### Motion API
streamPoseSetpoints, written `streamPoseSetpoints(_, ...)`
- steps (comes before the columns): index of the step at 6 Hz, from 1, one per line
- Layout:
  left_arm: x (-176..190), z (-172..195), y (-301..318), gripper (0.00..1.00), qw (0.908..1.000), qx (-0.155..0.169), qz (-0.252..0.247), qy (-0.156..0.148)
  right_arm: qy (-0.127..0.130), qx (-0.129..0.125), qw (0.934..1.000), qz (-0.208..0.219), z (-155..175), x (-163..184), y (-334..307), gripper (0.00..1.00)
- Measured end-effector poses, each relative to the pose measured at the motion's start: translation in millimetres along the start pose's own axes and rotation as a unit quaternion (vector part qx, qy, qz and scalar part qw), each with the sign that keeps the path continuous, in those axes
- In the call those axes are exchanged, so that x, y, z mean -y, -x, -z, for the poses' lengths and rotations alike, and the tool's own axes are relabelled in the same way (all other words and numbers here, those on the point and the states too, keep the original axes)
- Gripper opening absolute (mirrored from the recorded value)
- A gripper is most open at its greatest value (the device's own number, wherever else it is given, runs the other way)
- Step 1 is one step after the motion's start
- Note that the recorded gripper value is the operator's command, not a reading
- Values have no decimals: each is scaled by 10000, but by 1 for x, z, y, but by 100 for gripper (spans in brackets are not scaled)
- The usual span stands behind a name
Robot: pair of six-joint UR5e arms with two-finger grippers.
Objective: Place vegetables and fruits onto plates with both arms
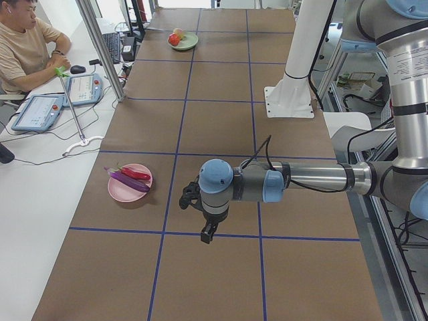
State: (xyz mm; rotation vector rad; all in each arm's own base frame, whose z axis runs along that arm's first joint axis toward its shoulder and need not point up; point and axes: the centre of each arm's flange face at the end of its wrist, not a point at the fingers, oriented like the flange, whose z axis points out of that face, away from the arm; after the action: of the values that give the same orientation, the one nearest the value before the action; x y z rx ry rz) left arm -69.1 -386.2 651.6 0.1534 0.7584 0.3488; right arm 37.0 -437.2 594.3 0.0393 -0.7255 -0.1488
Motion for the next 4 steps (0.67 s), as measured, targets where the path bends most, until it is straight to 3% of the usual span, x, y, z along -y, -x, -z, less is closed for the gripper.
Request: streamPoseSetpoints(4,4,-1,4,100,10000,-7,-8,-26,-2,-8,10000,-11,0,0,0,100)
